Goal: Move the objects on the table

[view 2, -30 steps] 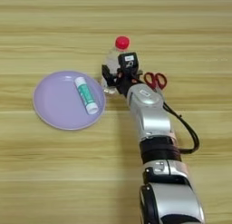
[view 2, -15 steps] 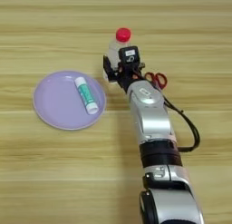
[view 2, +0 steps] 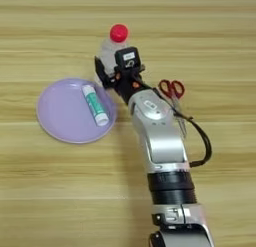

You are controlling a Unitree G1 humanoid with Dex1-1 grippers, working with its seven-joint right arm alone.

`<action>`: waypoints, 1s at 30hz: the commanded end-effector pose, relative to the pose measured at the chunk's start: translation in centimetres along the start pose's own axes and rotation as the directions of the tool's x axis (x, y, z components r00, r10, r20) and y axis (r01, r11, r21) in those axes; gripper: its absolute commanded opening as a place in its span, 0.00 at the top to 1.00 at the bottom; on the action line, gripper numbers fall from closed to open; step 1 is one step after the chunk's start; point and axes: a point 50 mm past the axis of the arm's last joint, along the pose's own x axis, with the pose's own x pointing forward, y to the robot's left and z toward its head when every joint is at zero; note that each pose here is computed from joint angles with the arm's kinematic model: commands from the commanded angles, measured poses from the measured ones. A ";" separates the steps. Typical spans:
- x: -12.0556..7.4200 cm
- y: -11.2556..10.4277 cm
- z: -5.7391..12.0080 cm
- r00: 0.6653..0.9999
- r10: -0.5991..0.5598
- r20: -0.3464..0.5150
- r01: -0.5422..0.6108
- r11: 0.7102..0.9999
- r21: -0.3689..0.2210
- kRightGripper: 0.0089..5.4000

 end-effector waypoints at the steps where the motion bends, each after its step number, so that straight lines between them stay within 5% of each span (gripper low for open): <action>1: 0.5 0.8 3.8 0.987 0.064 0.150 -0.061 0.998 -0.027 0.42; 30: 0.4 5.3 1.4 0.967 0.250 0.049 -0.252 0.967 0.042 0.42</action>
